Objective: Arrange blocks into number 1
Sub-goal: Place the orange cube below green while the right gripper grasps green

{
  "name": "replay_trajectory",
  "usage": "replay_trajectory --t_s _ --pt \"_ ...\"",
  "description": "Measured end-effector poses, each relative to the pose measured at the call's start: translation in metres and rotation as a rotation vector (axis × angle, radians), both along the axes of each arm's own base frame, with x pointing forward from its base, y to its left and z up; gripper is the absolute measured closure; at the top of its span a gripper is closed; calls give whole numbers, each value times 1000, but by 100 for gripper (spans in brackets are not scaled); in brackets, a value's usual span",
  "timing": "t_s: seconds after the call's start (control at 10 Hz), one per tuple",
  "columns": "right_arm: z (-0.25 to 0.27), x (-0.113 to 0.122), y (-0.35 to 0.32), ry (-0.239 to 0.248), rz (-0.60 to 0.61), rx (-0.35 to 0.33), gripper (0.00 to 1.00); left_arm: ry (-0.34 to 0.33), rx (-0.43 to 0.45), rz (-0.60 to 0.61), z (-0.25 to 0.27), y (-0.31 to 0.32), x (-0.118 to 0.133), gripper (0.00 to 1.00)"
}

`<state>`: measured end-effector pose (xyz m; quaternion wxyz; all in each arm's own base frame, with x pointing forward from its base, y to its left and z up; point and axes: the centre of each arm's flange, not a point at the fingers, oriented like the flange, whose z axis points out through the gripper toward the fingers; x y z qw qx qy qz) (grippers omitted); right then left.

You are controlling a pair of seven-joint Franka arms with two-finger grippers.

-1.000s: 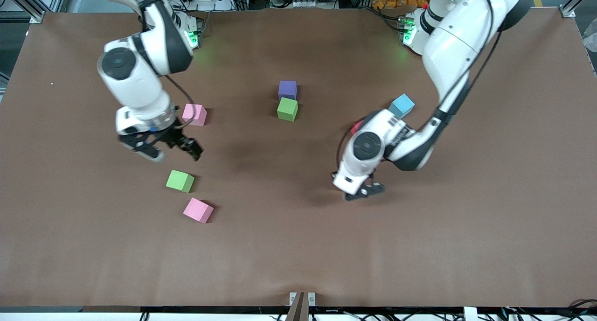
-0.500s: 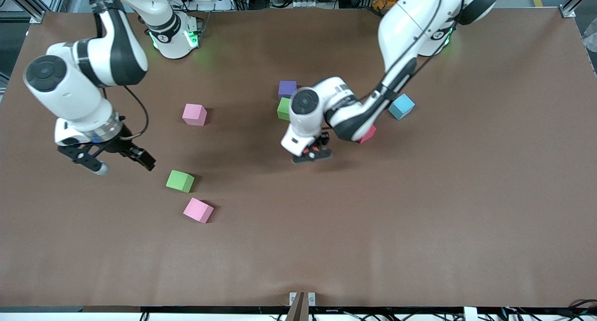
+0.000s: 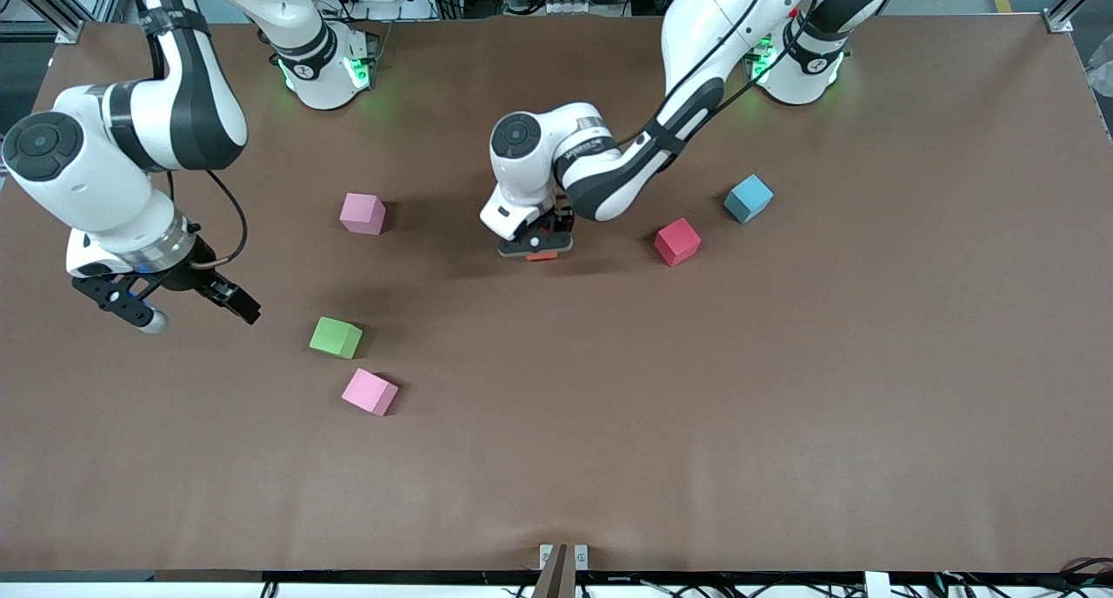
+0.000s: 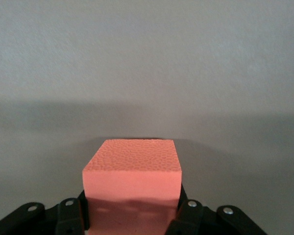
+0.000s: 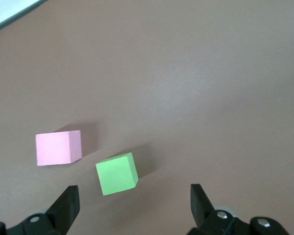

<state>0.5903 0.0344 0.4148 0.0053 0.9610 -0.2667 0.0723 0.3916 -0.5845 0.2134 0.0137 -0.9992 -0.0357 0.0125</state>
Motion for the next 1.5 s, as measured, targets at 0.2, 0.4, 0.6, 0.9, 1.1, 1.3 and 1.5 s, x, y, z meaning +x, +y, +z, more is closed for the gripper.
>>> replay_trajectory --t_s 0.2,0.4,0.6,0.9,1.1,1.3,1.5 --pt "-16 13 -12 6 -68 2 0 3 4 -20 -3 -7 -14 39" --pt "-28 26 -8 13 -82 4 0 7 10 -32 -6 -10 -21 39" --pt "-45 37 2 2 -129 69 0 10 14 -33 -8 -10 -22 38" --pt "-89 47 5 13 -160 99 0 10 14 -33 -9 -10 -22 4" --pt "-119 55 18 -4 -171 128 0 4 8 -26 -5 -9 -17 0" --pt "-143 58 43 -4 -141 114 0 -17 2 12 7 2 7 0" --pt "-155 56 59 9 -53 85 0 -28 25 85 25 36 49 0"
